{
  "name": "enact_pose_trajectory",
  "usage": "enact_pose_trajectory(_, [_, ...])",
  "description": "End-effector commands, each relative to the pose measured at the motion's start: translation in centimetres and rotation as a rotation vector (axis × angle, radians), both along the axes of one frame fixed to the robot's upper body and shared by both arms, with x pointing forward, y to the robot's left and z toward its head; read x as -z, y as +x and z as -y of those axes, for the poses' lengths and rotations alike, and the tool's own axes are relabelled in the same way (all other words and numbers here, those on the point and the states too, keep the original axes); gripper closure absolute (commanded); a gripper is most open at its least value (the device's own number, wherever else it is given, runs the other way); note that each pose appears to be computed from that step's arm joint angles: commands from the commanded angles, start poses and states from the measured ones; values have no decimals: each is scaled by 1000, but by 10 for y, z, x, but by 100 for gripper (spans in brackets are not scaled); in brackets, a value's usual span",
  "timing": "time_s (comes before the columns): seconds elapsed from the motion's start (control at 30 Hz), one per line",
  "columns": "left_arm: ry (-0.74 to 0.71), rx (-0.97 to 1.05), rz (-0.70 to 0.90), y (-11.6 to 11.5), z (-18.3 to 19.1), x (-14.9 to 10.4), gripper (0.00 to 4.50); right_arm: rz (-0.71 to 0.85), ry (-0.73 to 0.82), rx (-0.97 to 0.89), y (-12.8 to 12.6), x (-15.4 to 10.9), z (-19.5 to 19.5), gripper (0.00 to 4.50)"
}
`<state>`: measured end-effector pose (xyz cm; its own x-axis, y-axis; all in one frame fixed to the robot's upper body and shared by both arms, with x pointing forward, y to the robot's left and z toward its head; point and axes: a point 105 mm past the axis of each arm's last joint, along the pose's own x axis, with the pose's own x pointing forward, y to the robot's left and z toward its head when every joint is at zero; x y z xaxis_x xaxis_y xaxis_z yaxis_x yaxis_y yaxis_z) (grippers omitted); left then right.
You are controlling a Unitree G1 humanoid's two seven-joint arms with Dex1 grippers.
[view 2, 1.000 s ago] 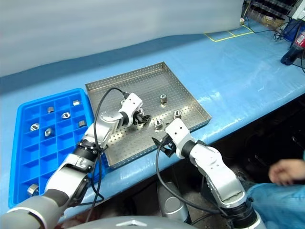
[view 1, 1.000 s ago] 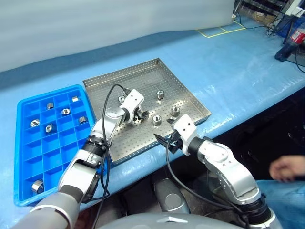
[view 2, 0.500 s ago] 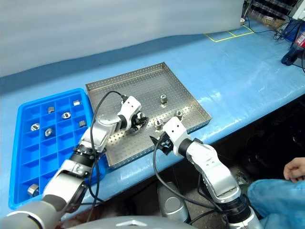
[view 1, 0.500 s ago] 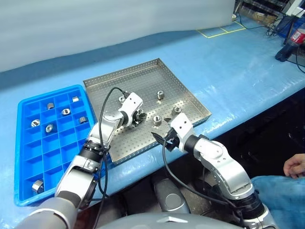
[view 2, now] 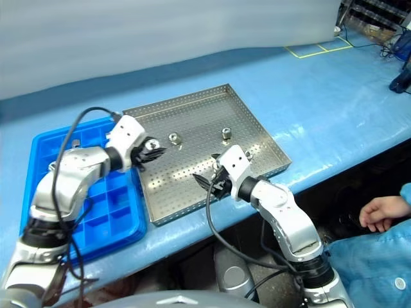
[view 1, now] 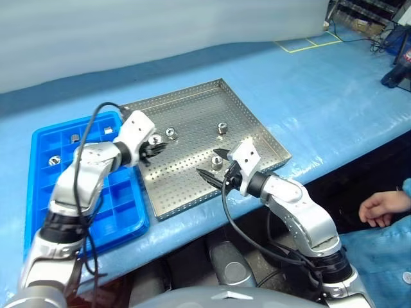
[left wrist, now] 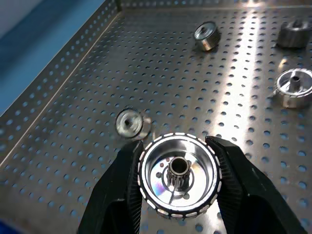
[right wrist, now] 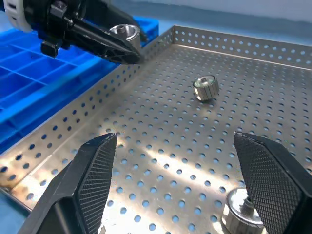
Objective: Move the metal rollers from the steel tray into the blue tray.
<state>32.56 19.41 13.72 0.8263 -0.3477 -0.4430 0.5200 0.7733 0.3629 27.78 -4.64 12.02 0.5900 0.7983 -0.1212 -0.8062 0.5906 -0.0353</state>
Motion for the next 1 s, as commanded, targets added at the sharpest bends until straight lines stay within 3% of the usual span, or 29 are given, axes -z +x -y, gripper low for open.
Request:
enact_pose_trajectory(0.03, [55,-106,49,-13,-28,-13,279,35,92,-77,-8,-18,-8,48])
enact_pose_trajectory(0.13, [69,-218,19,-30,-55,-5,279,31,116,-100,-8,-22,-10,48])
enact_pose_trajectory(0.33, [86,-280,-1,-45,-70,1,279,30,93,-74,0,-21,-9,48])
enact_pose_trajectory(0.97, [79,-544,-16,-45,-107,41,279,1,23,47,9,-6,5,48])
enact_pose_trajectory(1.0, [58,-538,-3,-43,-103,39,203,0,17,51,9,-5,6,48])
